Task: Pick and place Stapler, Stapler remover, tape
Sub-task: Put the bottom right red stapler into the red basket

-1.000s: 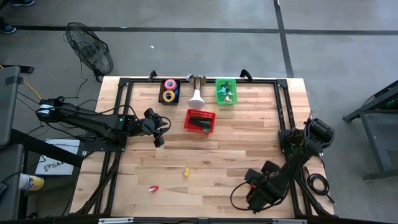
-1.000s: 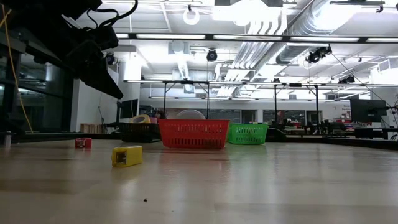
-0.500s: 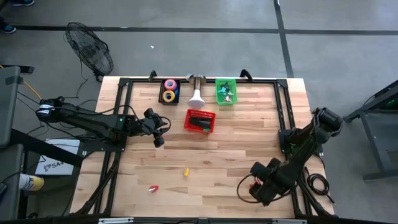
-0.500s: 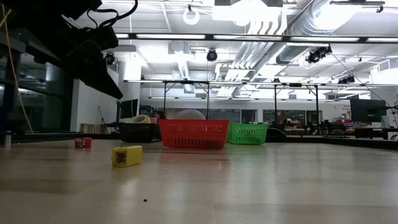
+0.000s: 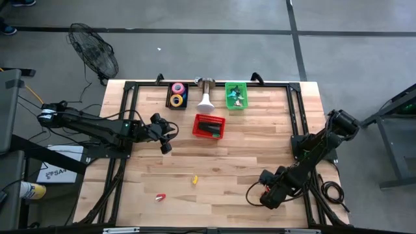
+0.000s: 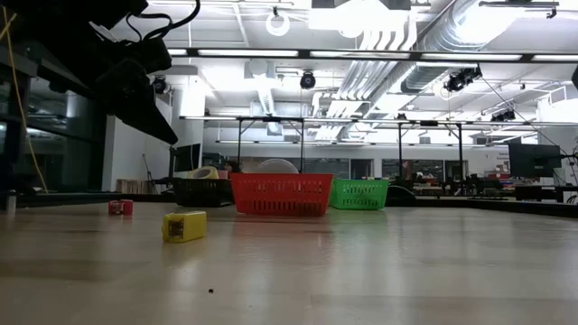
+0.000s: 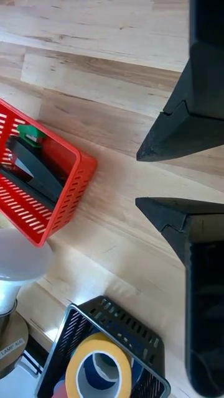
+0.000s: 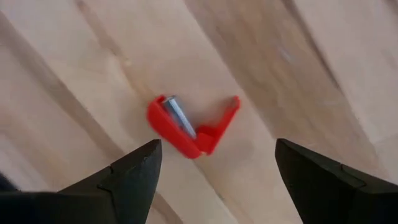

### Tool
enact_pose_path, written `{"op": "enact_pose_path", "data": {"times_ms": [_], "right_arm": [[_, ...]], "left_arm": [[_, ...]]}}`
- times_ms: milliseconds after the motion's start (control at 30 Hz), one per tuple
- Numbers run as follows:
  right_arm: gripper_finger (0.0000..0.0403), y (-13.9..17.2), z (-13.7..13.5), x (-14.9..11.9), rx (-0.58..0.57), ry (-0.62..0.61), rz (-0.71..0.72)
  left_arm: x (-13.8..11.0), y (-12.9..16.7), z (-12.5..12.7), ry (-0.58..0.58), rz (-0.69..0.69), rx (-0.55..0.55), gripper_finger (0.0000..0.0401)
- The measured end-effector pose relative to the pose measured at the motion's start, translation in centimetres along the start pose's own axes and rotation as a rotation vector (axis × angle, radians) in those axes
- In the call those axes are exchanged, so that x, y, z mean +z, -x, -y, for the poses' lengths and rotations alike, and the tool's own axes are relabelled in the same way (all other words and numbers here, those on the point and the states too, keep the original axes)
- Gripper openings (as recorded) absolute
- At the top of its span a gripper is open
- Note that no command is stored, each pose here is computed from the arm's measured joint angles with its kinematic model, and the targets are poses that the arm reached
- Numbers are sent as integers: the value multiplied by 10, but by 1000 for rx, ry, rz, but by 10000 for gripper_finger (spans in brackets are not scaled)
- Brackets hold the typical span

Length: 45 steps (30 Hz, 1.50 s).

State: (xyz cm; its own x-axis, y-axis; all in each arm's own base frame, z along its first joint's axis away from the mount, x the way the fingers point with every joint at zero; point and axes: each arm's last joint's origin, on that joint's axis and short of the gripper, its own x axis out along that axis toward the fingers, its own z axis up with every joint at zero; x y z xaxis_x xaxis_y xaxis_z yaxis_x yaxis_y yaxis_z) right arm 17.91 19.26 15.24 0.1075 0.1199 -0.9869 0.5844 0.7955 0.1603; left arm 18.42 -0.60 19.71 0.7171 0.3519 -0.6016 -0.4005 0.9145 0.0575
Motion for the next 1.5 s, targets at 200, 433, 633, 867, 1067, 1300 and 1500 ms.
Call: {"op": "enact_pose_path", "data": {"times_ms": [200, 433, 633, 867, 1067, 1300, 1500], "right_arm": [[304, 0, -2, 0, 20, 52, 13], [304, -7, -3, 1, 3, 114, 13], [304, -19, -8, 2, 4, 134, -8], [304, -20, -8, 2, -3, 148, 16], [304, -20, -7, 2, -11, 172, 23], [304, -21, -6, 6, -15, 160, 35], [304, -16, -8, 14, -28, 176, 19]], "left_arm": [[0, 0, 0, 0, 1, 2, 102], [0, 0, 0, 0, 1, 2, 102], [0, 0, 0, 0, 1, 2, 102], [0, 0, 0, 0, 1, 3, 102], [0, 0, 0, 0, 1, 2, 102], [0, 0, 0, 1, 2, 5, 102], [0, 0, 0, 1, 2, 5, 102]]}}
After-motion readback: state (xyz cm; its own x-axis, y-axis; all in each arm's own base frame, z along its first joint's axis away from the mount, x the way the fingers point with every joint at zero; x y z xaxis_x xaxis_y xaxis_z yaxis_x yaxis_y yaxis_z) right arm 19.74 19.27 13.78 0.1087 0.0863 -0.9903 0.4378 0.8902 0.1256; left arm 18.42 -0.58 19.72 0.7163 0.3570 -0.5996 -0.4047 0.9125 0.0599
